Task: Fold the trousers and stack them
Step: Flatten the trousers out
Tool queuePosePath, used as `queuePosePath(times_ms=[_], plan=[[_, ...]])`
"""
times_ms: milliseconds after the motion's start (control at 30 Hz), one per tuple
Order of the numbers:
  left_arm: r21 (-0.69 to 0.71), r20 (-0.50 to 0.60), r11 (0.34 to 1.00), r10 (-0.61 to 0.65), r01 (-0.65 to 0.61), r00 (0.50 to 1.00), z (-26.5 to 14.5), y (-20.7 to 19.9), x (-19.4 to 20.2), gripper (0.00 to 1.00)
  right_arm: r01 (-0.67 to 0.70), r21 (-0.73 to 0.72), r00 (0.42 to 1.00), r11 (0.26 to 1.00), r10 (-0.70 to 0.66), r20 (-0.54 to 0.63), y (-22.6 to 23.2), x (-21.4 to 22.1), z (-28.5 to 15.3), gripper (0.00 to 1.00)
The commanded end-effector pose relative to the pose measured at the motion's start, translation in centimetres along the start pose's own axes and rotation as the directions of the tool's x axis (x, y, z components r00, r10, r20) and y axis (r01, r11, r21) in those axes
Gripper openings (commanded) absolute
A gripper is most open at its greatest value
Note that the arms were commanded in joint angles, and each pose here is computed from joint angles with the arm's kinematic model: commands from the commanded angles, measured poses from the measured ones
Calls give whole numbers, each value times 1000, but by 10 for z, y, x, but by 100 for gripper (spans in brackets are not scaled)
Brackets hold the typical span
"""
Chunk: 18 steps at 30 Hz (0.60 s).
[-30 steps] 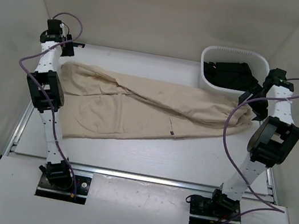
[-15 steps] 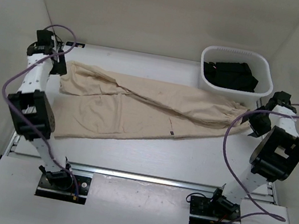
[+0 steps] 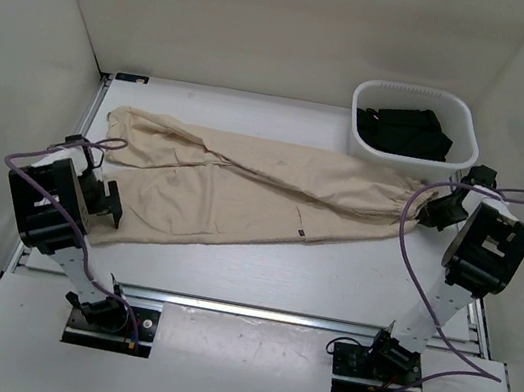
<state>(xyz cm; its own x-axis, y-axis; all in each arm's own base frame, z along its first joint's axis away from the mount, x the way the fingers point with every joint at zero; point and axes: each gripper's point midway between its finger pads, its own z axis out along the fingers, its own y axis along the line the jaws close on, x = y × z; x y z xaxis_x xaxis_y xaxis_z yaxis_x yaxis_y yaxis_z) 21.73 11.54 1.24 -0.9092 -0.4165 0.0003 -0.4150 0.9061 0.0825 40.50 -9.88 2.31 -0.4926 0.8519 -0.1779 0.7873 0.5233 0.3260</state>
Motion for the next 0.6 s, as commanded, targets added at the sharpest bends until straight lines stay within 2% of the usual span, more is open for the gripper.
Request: queuePosePath(times_ms=[0, 67, 100, 133, 167, 200, 233, 300, 467, 567], plan=[[89, 52, 996, 0, -5, 999, 5, -17, -12, 100, -47, 27, 998, 999, 48, -46, -10, 22, 0, 12], [89, 22, 996, -6, 4, 1000, 17, -16, -3, 100, -38, 61, 998, 997, 41, -46, -19, 33, -4, 2], [80, 1, 997, -14, 14, 1000, 25, -13, 1, 100, -37, 70, 999, 997, 39, -33, -23, 35, -12, 0], [79, -11, 997, -13, 14, 1000, 29, -13, 4, 88, -39, 104, 998, 994, 45, -53, -36, 48, -13, 0], [79, -23, 996, -30, 32, 999, 32, -9, 5, 39, -37, 96, 999, 995, 39, -22, -37, 47, -25, 0], [79, -27, 995, -62, 64, 998, 34, -1, 3, 14, -38, 103, 999, 994, 41, -29, -42, 55, -32, 0], [79, -14, 993, -83, 84, 996, 32, 4, -2, 14, -39, 146, 998, 989, 46, -47, -59, 70, -36, 0], [51, 11, 990, -130, 129, 991, 21, 22, -8, 14, -46, 131, 999, 990, 48, -8, -62, 76, -62, 0], [-95, 133, 943, -304, 318, 943, -17, 103, -25, 14, -60, 185, 997, 981, 69, -40, -100, 119, -123, 0], [-164, 139, 914, -352, 372, 926, -23, 128, -13, 14, -140, 206, 988, 968, 150, -32, -126, 144, -139, 0]])
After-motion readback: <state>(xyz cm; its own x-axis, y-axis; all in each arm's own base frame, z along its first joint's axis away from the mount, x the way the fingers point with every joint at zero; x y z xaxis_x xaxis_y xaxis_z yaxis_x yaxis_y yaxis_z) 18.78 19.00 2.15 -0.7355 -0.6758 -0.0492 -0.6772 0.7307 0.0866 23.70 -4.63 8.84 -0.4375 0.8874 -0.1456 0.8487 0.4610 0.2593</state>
